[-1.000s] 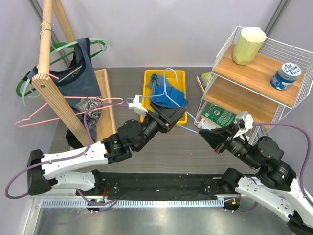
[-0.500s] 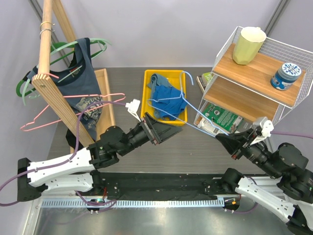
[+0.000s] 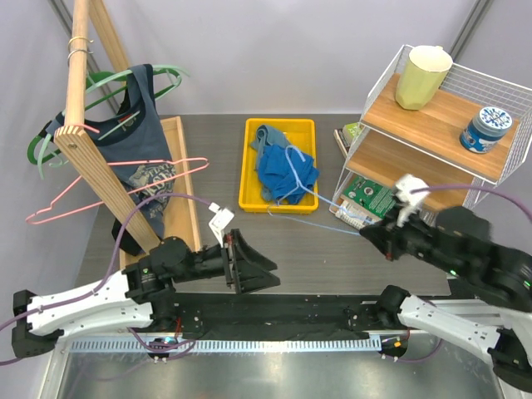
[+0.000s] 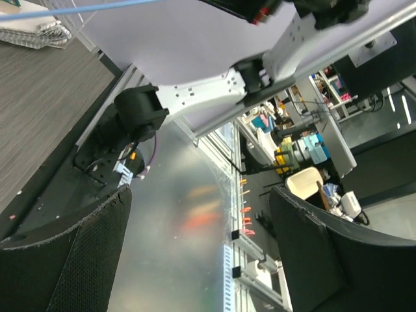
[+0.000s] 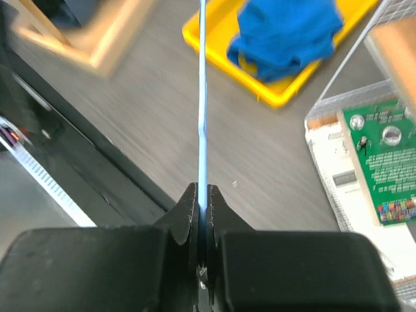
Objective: Remove the tank top from the hanger
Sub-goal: Place the hanger at the clothesline.
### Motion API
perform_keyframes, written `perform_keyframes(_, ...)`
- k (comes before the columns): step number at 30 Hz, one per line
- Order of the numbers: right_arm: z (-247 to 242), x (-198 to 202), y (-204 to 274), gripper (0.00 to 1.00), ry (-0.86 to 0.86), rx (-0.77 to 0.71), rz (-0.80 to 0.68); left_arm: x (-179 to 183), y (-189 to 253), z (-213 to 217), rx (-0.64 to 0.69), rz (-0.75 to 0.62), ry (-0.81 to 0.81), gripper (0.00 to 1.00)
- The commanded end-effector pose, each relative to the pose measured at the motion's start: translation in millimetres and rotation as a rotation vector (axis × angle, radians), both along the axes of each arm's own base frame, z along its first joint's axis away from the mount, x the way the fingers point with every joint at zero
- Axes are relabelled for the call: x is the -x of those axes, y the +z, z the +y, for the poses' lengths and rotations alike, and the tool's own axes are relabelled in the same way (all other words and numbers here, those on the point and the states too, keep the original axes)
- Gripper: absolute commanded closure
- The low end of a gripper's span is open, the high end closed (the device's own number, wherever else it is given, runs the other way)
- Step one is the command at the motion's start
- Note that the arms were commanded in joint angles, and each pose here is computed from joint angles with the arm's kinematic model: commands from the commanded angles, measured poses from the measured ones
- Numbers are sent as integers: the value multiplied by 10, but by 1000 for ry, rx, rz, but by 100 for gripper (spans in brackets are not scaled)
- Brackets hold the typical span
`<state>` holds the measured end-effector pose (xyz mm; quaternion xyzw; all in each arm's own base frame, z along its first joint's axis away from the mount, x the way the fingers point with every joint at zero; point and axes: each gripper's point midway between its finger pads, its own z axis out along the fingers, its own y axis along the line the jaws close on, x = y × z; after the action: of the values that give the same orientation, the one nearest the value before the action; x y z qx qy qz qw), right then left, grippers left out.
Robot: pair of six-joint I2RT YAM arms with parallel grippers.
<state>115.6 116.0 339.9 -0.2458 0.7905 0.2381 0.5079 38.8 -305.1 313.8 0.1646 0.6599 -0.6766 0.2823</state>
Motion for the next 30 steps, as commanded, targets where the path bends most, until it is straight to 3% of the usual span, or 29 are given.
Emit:
perform_keyframes(1,220,-170,-187,99,27,122,76,128,-12,235,-15,-113,-31,14)
perform_keyframes(5,529,-419,-70,99,70,132,24,86,-175,371,-55,-119,16,14)
perform_keyframes(9,890,-867,153,99,53,164,-51,111,-196,455,-30,-134,20,14)
perform_keyframes(15,1443,-1285,412,99,165,220,-161,226,-186,565,-2,-174,-23,15)
perform_keyframes(23,1575,-1547,829,99,194,221,-254,232,-149,744,7,-209,8,14)
perform_keyframes(30,1720,-1543,998,99,382,140,-297,237,-72,790,10,-244,12,14)
